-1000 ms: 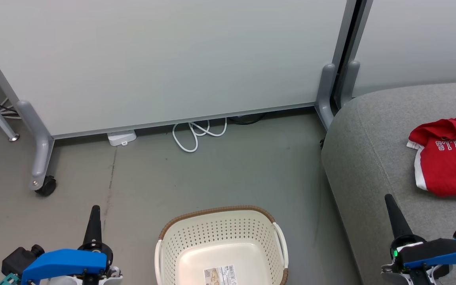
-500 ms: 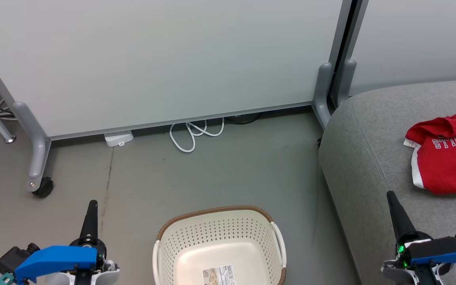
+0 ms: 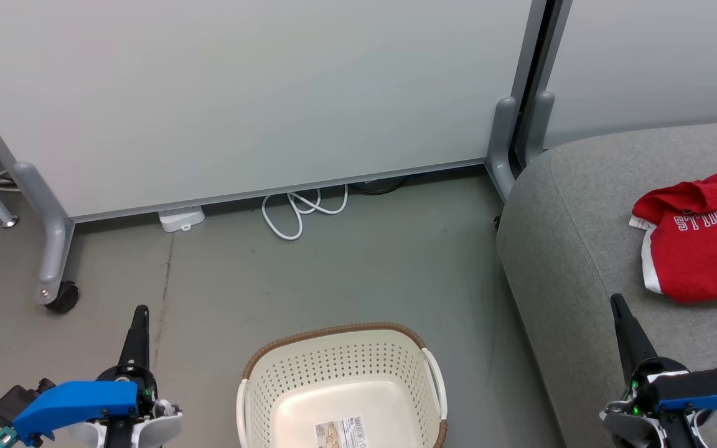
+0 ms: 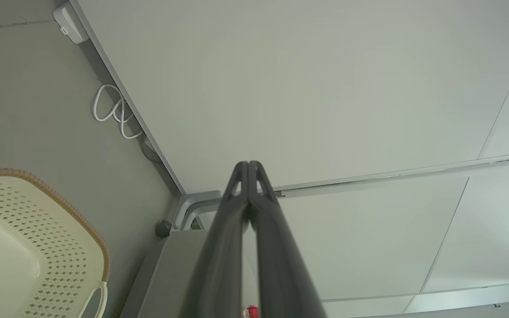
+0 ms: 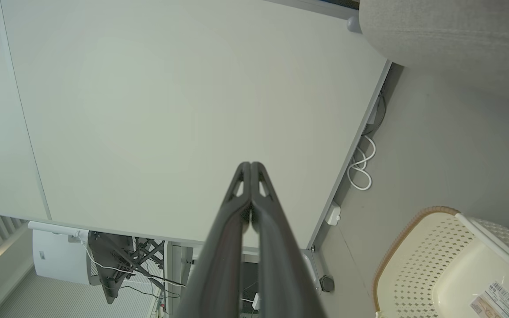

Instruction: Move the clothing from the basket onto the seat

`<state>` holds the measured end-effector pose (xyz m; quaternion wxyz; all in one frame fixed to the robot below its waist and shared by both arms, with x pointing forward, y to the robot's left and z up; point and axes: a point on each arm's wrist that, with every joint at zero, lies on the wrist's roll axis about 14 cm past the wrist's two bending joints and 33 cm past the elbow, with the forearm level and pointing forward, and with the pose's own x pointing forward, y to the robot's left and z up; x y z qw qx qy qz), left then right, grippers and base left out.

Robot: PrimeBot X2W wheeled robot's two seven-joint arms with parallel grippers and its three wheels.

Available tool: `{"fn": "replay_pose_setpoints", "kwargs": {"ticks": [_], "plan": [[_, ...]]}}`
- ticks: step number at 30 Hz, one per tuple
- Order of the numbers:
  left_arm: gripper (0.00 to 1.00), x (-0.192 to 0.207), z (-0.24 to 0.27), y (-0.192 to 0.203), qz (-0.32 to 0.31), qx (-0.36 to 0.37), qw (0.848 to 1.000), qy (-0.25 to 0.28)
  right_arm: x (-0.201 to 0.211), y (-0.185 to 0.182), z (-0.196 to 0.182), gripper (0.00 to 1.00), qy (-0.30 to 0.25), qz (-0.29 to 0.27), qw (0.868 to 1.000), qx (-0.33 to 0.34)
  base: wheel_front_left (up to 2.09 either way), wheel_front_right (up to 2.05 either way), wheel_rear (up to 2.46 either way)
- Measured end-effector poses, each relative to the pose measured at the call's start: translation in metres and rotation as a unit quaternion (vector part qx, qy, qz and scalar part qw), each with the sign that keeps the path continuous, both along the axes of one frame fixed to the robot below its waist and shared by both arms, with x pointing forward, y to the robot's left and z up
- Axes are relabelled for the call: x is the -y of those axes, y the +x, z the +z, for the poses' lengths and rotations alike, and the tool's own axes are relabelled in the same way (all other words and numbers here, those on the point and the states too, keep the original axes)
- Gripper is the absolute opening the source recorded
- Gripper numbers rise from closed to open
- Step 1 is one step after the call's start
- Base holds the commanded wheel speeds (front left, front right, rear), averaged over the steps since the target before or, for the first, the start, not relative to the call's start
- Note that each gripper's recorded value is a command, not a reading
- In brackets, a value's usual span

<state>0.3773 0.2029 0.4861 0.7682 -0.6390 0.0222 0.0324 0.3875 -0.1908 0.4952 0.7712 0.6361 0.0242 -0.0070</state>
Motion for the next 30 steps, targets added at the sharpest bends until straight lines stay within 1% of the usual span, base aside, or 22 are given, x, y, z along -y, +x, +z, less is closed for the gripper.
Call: {"fn": "replay_pose_setpoints", "kwargs": {"ticks": [22, 30], "plan": [[0.00, 0.002, 0.014, 0.008, -0.004, 0.025, 0.997, -0.075, 0.007, 0.000, 0.007, 0.00, 0.078, -0.010, 0.997, 0.012, 0.00, 0.00, 0.00], [0.00, 0.003, 0.018, 0.010, -0.006, 0.032, 0.995, -0.093, 0.009, -0.001, 0.008, 0.00, 0.098, -0.013, 0.995, 0.016, 0.00, 0.00, 0.00]]}}
